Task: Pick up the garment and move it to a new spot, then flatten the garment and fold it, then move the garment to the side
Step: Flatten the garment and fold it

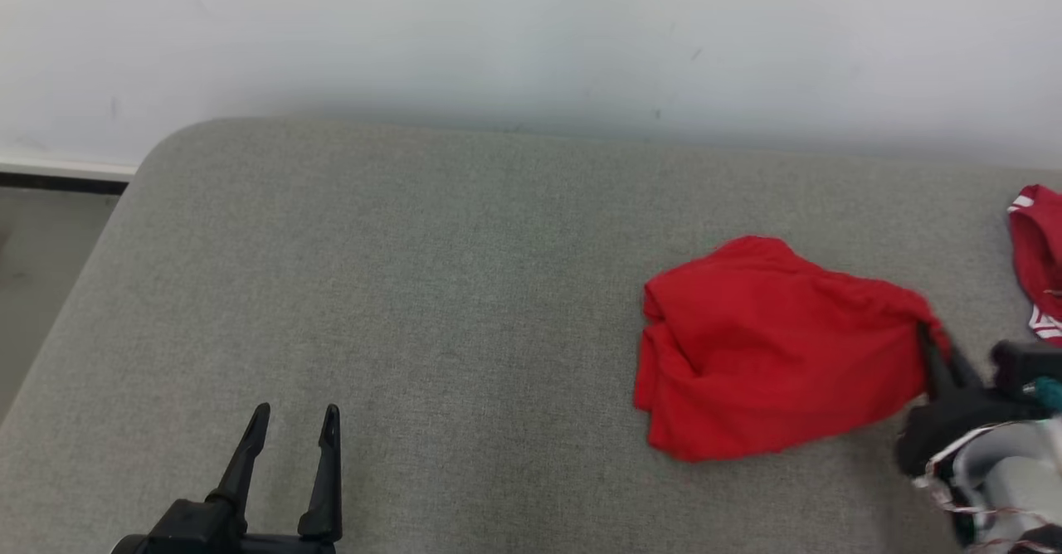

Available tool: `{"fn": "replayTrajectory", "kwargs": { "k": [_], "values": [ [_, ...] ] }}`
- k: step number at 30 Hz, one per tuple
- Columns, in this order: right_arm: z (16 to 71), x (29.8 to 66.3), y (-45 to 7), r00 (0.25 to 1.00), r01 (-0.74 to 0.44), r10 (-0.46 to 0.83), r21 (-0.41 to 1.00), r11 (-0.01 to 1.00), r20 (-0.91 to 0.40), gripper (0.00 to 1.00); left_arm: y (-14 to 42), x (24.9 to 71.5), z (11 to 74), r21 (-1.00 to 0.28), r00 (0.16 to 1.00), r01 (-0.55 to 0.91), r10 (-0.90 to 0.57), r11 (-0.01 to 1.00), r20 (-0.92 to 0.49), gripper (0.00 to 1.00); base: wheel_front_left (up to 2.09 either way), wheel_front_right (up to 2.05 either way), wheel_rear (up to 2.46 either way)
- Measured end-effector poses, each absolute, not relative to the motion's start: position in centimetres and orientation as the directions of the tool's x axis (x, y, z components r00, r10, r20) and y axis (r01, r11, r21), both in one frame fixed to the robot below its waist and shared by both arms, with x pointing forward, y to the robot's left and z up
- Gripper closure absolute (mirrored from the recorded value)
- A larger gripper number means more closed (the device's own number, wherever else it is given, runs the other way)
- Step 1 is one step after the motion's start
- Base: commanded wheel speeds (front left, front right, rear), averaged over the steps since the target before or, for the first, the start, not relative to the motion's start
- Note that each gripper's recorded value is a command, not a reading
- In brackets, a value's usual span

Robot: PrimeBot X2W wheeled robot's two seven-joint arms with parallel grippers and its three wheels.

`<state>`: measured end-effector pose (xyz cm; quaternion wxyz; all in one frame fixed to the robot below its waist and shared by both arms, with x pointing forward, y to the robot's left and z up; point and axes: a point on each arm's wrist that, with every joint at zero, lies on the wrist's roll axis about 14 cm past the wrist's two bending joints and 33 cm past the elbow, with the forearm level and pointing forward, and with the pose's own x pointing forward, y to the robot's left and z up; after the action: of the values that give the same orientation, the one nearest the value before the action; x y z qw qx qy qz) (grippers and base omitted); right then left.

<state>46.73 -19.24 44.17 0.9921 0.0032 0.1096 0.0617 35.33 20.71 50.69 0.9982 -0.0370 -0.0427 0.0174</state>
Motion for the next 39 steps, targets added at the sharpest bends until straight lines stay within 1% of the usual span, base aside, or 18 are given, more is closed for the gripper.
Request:
{"fn": "replayTrajectory", "kwargs": {
  "k": [4,7,10,11,14,18,23,26,31,34,36,37,38,39],
  "values": [
    [48.1,47.4,-23.4,0.991,-0.063,0.056,-0.052,0.997,-0.118,1.00,20.5,35.0,51.2,-0.079,0.994,-0.025,0.033,0.997,0.101,0.00,0.00,0.00,0.00],
    [51.6,47.8,-25.4,0.999,-0.032,0.029,-0.102,0.994,-0.030,1.00,20.4,34.6,51.2,-0.082,0.994,-0.023,0.031,0.996,0.103,0.00,0.00,0.00,0.00],
    [55.4,48.3,-26.5,0.998,-0.013,0.022,-0.142,0.990,0.063,1.00,20.2,34.5,51.6,-0.083,0.993,-0.017,0.026,0.996,0.114,0.00,0.00,0.00,0.00],
    [57.8,48.6,-26.6,0.992,-0.010,0.031,-0.165,0.986,0.126,1.00,20.1,34.4,51.8,-0.083,0.992,-0.012,0.022,0.996,0.120,0.00,0.00,0.00,0.00],
    [60.6,48.7,-25.4,0.977,-0.029,0.066,-0.182,0.983,0.202,1.00,20.0,34.2,51.9,-0.084,0.992,-0.010,0.021,0.996,0.126,0.00,0.00,0.00,0.00],
    [61.2,48.3,-20.2,0.954,-0.142,0.184,-0.183,0.973,0.237,1.00,19.9,33.9,52.0,-0.086,0.991,-0.007,0.018,0.996,0.131,0.00,0.00,0.00,0.00],
    [57.7,46.3,-11.2,0.910,-0.355,0.374,-0.129,0.926,0.178,1.00,20.0,33.6,52.1,-0.087,0.991,-0.011,0.023,0.996,0.133,0.00,0.00,0.00,0.00],
    [55.3,44.4,-5.6,0.864,-0.482,0.488,-0.075,0.873,0.127,1.00,20.2,33.3,52.0,-0.088,0.991,-0.018,0.030,0.996,0.131,0.00,0.00,0.00,0.00],
    [51.3,40.6,2.1,0.770,-0.638,0.638,0.020,0.769,0.031,1.00,20.7,32.9,51.8,-0.089,0.991,-0.034,0.045,0.995,0.123,0.00,0.00,0.00,0.00],
    [49.0,38.6,5.0,0.711,-0.701,0.702,0.048,0.712,-0.031,1.00,21.1,32.7,51.5,-0.090,0.992,-0.050,0.060,0.995,0.113,0.00,0.00,0.00,0.00],
    [47.3,37.5,5.8,0.684,-0.722,0.726,0.071,0.688,-0.078,1.00,21.3,32.5,51.3,-0.090,0.992,-0.058,0.068,0.994,0.106,0.00,0.00,0.00,0.00],
    [46.5,36.9,6.3,0.667,-0.735,0.738,0.076,0.674,-0.102,0.75,21.4,32.5,51.3,-0.090,0.992,-0.062,0.072,0.994,0.105,0.00,0.00,0.00,0.00],
    [45.8,36.4,6.6,0.655,-0.742,0.746,0.089,0.665,-0.121,0.06,21.5,32.5,51.2,-0.090,0.992,-0.066,0.075,0.994,0.104,0.00,0.00,0.00,0.00],
    [45.3,36.0,6.8,0.644,-0.747,0.753,0.101,0.657,-0.136,0.00,21.6,32.4,51.1,-0.090,0.992,-0.071,0.080,0.993,0.100,0.00,0.00,0.00,0.00]
  ]
}}
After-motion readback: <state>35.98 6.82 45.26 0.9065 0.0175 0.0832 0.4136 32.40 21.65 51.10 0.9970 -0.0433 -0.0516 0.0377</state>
